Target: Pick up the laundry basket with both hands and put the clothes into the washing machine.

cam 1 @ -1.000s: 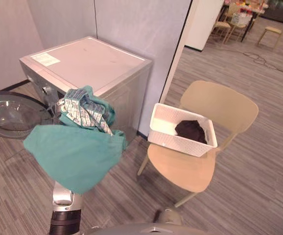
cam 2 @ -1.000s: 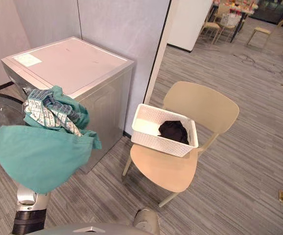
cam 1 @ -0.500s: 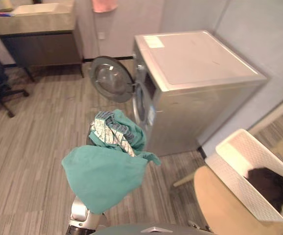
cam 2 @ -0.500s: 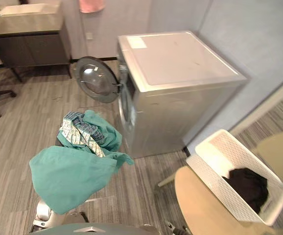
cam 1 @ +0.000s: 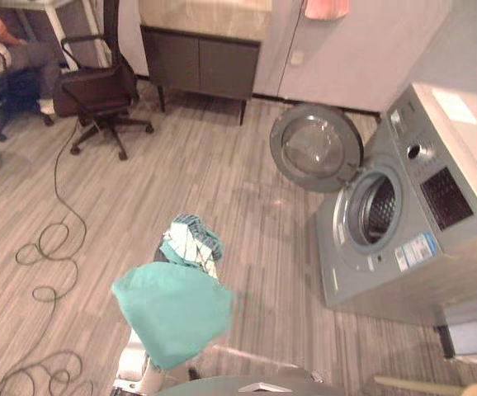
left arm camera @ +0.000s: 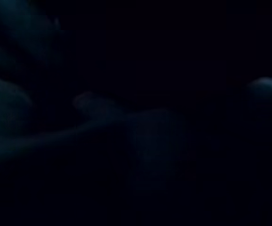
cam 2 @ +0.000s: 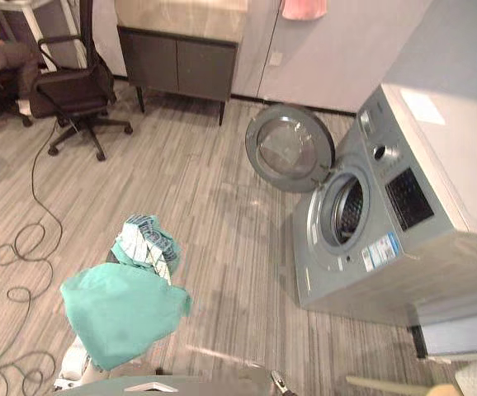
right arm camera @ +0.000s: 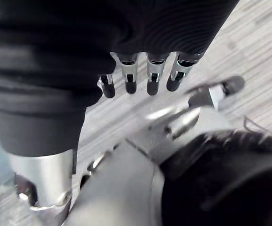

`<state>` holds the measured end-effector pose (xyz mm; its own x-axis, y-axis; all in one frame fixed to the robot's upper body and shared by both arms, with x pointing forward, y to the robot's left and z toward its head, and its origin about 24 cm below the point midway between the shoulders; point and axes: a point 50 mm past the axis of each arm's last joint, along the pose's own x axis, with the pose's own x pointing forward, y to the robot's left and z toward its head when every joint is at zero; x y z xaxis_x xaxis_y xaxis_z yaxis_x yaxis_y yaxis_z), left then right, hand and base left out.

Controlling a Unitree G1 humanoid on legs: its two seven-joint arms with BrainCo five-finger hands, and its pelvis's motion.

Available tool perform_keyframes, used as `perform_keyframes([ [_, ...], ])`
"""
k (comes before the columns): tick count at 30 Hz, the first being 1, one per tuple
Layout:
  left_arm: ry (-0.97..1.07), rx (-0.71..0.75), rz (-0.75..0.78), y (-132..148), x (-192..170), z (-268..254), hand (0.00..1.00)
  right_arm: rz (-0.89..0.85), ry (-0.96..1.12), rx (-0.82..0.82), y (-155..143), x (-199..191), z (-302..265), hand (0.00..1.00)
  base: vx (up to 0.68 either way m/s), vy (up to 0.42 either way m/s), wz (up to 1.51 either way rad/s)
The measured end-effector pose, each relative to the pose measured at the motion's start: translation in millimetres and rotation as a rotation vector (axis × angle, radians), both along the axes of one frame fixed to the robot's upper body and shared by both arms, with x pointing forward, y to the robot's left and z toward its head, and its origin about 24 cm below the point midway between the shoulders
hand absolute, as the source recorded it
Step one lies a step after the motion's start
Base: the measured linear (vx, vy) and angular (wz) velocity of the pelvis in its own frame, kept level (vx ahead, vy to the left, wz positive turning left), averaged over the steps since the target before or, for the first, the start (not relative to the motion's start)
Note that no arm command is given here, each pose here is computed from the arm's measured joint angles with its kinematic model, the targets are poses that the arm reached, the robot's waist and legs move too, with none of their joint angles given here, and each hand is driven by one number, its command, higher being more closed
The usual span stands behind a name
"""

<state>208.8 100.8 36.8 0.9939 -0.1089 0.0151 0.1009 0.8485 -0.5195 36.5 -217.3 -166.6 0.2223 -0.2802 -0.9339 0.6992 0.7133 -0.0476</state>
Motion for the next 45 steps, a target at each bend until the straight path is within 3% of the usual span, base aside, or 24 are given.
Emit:
perform_keyframes([
  [4, -0.048, -0.014, -0.064, -15.2, 7.4, 11.2, 1.00, -0.015, -0.081, -0.026, -2.5, 15.3, 6.1, 0.00, 0.51, 0.161, 0.27],
  [15, -0.017, -0.046, -0.020, -13.5, 16.1, 8.6, 1.00, 0.057, -0.053, -0.059, -7.5, 6.3, 8.1, 0.00, 0.49, 0.027, -0.67],
  [28, 0.273, 0.051, 0.061, 9.4, -13.5, -58.6, 1.00, 0.380, -0.143, -0.108, 14.1, 52.8, 16.0, 0.00, 0.38, 0.271, -1.85],
  [31, 0.348, 0.068, 0.112, 23.5, -15.0, -74.6, 1.00, 0.440, -0.145, -0.052, 39.4, 55.5, 11.9, 0.00, 0.32, 0.528, -2.29],
  [38, 0.451, 0.195, 0.100, 47.8, 13.6, -97.7, 1.00, 0.479, -0.103, -0.071, 25.7, 66.6, 9.0, 0.00, 0.07, 0.203, -1.55],
  [41, 0.509, 0.193, 0.086, 37.4, 22.1, -106.4, 1.00, 0.500, -0.156, -0.144, 8.5, 86.1, 19.4, 0.00, 0.08, -0.056, -0.60],
  [45, 0.562, 0.207, 0.104, 33.4, 24.8, -113.7, 1.00, 0.576, -0.183, -0.147, 18.3, 92.0, 21.8, 0.00, 0.10, -0.181, -0.01],
])
